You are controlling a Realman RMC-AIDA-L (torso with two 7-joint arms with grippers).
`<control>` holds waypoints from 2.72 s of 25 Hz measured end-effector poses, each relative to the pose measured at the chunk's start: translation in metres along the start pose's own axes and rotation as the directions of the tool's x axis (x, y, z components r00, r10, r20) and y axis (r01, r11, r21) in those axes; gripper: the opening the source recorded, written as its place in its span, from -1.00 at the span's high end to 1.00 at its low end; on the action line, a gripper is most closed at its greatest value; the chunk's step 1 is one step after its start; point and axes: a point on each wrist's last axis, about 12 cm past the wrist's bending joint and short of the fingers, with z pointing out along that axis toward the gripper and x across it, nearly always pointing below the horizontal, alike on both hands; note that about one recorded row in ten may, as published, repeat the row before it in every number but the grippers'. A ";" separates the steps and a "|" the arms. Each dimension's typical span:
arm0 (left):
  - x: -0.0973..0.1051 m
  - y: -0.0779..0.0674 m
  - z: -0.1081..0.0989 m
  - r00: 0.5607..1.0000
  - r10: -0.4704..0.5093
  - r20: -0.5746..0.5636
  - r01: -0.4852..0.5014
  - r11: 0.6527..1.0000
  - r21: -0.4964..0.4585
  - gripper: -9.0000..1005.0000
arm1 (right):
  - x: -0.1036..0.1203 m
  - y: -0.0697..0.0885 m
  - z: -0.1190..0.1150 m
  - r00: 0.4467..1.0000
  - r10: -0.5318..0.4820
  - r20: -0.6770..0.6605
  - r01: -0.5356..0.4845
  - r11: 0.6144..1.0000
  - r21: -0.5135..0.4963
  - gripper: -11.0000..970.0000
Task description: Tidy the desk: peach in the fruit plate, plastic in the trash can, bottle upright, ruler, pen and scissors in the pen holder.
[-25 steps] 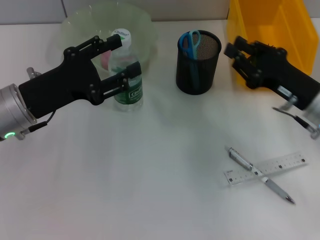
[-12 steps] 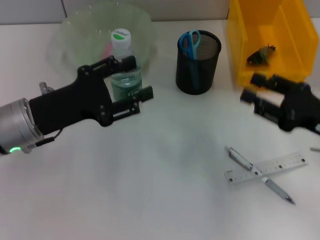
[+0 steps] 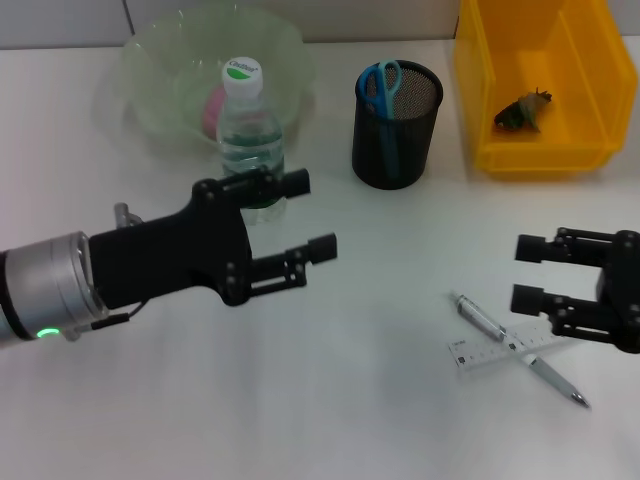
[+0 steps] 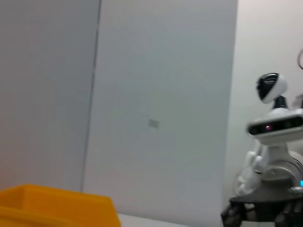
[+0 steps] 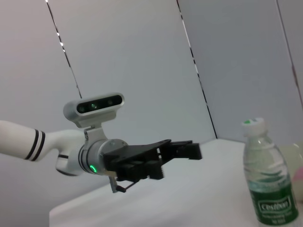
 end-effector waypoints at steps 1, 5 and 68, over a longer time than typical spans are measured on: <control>0.001 -0.001 0.001 1.000 -0.005 -0.005 0.005 1.000 0.010 -0.45 | -0.001 0.000 -0.003 1.000 0.001 -0.014 -0.001 1.000 -0.001 -0.29; 0.002 -0.004 0.003 0.998 -0.053 -0.039 0.055 0.997 0.049 -0.45 | -0.009 0.001 -0.012 0.996 -0.010 -0.091 0.008 1.000 -0.013 -0.28; 0.000 0.001 -0.005 0.988 -0.080 -0.133 0.082 0.997 0.004 -0.45 | -0.099 -0.001 0.150 0.221 -0.603 -0.766 0.278 0.792 -0.543 -0.12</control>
